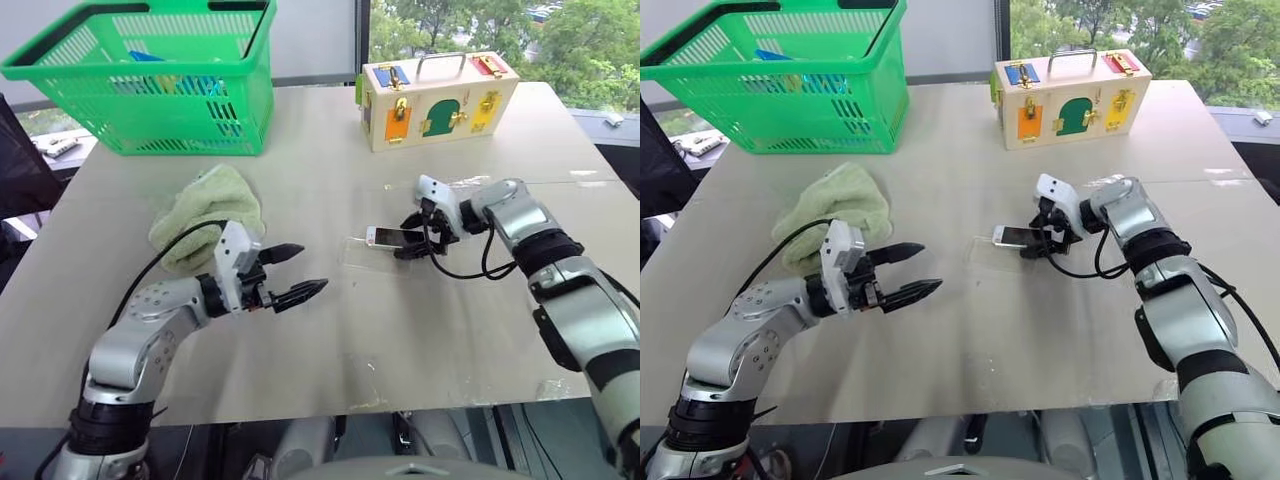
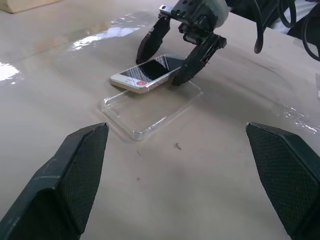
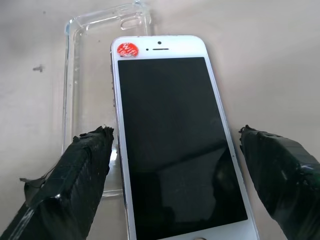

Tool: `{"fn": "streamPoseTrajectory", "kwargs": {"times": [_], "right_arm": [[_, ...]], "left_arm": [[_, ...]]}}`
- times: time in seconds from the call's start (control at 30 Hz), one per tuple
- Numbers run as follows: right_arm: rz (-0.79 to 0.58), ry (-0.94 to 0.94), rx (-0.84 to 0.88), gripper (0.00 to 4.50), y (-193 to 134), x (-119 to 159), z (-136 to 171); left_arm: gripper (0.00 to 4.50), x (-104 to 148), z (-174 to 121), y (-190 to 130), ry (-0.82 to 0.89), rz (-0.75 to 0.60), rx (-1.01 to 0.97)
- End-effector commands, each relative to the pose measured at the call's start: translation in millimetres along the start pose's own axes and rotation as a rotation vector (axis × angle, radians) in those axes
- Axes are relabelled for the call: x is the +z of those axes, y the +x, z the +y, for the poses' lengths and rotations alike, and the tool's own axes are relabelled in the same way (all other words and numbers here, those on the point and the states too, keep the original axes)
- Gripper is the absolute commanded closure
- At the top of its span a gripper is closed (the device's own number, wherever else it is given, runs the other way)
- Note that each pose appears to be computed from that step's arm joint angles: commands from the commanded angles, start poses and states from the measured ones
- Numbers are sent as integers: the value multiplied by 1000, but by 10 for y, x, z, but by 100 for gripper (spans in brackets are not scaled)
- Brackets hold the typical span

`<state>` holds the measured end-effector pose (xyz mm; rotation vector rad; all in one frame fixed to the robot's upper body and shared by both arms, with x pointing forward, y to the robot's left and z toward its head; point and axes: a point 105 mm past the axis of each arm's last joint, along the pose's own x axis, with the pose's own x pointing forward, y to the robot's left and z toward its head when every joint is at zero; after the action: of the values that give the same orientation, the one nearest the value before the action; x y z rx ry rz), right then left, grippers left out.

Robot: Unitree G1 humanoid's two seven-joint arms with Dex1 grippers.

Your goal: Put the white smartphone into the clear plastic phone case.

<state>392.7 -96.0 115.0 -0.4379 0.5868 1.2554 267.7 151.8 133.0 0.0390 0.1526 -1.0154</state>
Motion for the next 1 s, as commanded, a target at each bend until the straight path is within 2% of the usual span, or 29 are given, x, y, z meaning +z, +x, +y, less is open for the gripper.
{"fn": "streamPoseTrajectory", "kwargs": {"times": [0.03, 0.27, 0.57, 0.6, 0.7, 0.8, 1.0], "right_arm": [[-59, 79, 31, 8, 0, 90, 1], [-67, 152, 87, 8, 48, 127, 45], [28, 93, 88, 8, 166, -3, 76], [31, 86, 91, 59, 178, -5, 83], [39, 64, 108, 167, 198, 0, 111], [29, 30, 100, 176, 186, 32, 105], [-72, -32, 70, 176, 53, 297, 98]], "left_arm": [[0, 101, -18, -42, 48, -40, 12], [0, 82, -19, -63, 49, -43, 19], [0, 70, -13, -56, 63, -31, 36], [0, 69, -9, -57, 64, -30, 39], [0, 57, 1, -62, 64, -29, 45], [0, 41, 11, -65, 63, -29, 48], [0, 14, 34, -58, 61, -33, 52]]}}
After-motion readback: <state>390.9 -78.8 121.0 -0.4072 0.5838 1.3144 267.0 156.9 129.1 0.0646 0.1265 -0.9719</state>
